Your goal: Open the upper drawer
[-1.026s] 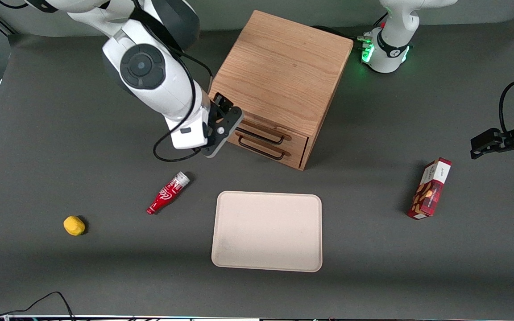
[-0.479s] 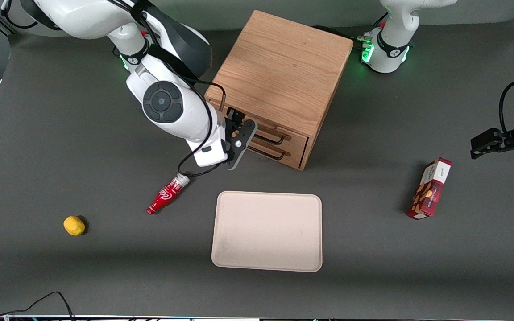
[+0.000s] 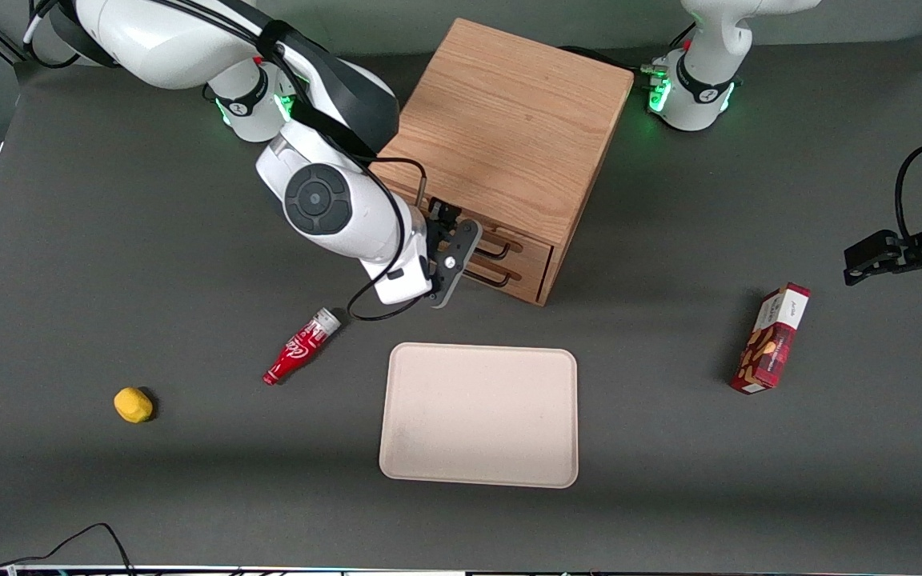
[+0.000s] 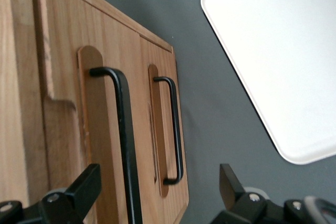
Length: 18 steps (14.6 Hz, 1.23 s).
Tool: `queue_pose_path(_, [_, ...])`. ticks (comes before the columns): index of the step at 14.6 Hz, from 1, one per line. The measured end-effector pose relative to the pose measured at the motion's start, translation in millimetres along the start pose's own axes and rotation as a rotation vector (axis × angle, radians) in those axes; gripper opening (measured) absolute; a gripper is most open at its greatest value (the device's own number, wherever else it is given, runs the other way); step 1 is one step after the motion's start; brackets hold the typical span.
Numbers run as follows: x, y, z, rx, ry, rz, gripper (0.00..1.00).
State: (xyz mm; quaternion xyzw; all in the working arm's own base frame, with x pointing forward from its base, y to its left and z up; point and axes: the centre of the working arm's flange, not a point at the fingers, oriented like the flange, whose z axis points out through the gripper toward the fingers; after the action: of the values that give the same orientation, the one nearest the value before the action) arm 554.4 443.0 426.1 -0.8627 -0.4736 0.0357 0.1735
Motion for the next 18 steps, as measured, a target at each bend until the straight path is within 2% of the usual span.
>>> queue_pose_path(6, [3, 7, 23, 0.007, 0.019, 0.002, 1.0])
queue_pose_path(8, [2, 12, 29, 0.001, 0.011, -0.005, 1.0])
queue_pose_path(11, [0, 21, 34, -0.03, -0.001, -0.021, 1.0])
queue_pose_path(18, [-3, 47, 17, -0.091, 0.021, -0.048, 1.0])
